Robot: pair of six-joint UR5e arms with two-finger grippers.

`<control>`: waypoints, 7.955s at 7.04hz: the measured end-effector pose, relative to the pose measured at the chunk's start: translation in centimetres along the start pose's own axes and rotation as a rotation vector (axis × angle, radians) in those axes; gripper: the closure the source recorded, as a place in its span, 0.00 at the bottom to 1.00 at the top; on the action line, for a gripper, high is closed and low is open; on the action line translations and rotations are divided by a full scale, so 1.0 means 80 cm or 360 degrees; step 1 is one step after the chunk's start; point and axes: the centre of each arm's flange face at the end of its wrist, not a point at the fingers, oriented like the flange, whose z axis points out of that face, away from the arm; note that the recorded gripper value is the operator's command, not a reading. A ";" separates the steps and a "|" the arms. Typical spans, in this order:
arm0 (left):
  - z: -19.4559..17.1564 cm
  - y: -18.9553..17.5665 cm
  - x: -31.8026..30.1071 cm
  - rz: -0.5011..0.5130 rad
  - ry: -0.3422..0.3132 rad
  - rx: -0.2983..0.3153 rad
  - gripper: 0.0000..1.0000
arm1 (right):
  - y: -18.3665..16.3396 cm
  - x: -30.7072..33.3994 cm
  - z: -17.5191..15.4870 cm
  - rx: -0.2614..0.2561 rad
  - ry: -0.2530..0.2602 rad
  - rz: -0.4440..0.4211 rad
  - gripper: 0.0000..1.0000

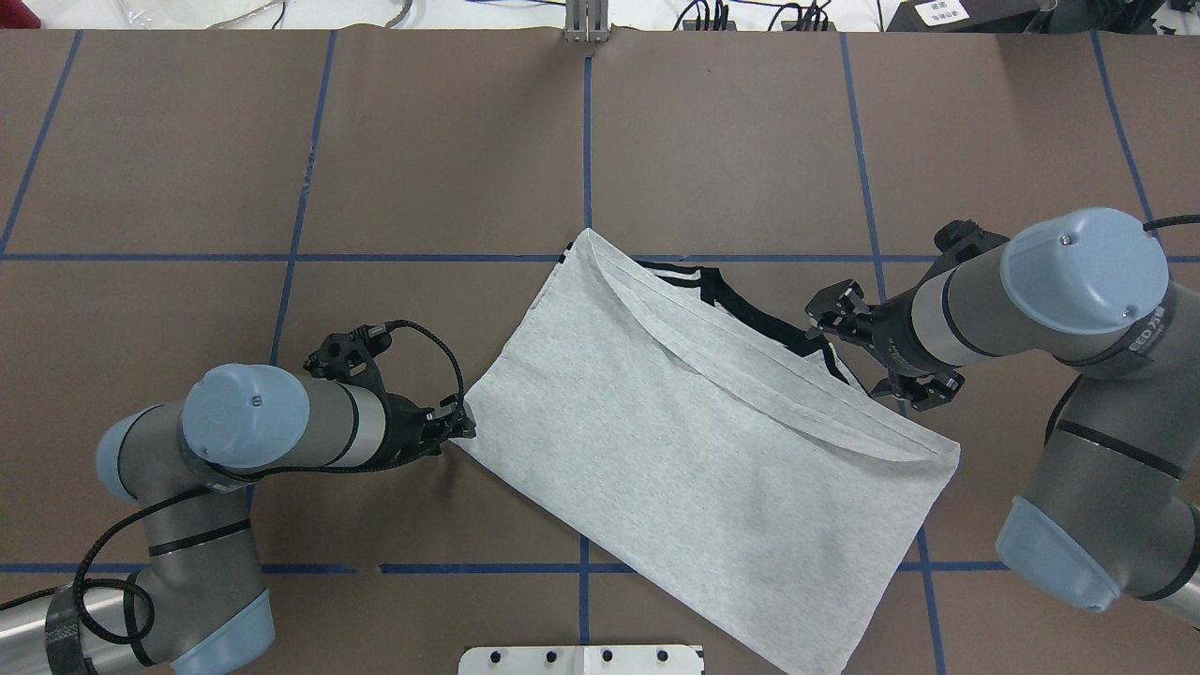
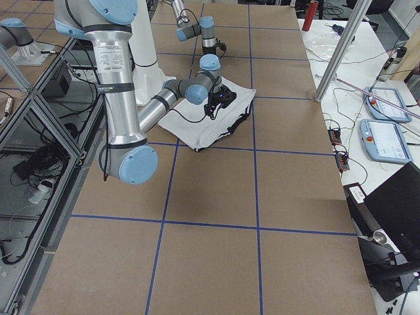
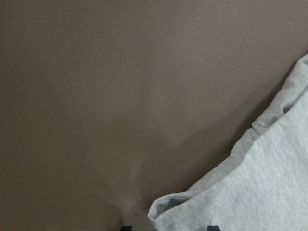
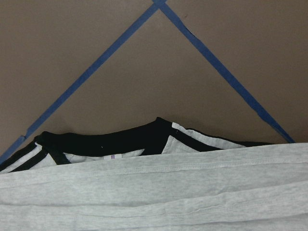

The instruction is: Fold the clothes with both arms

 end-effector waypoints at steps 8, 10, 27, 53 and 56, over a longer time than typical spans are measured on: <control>-0.026 -0.269 0.085 0.0337 -0.0035 0.0490 1.00 | 0.007 -0.005 -0.014 -0.0026 -0.0034 -0.0012 0.00; -0.005 -0.381 0.154 0.0288 0.0019 0.0623 0.52 | 0.010 -0.009 -0.018 -0.0032 -0.0049 -0.0019 0.00; -0.086 -0.343 0.040 0.0333 0.0197 0.0442 0.39 | 0.212 -0.183 0.170 -0.0323 0.0734 -0.1577 0.00; -0.132 -0.302 0.004 0.0311 0.0176 0.0367 0.38 | 0.073 -0.321 0.206 0.0018 0.0603 -0.1473 0.00; -0.134 -0.302 0.001 0.0307 0.0175 0.0368 0.38 | 0.014 -0.270 0.206 0.0008 0.0671 -0.1520 0.00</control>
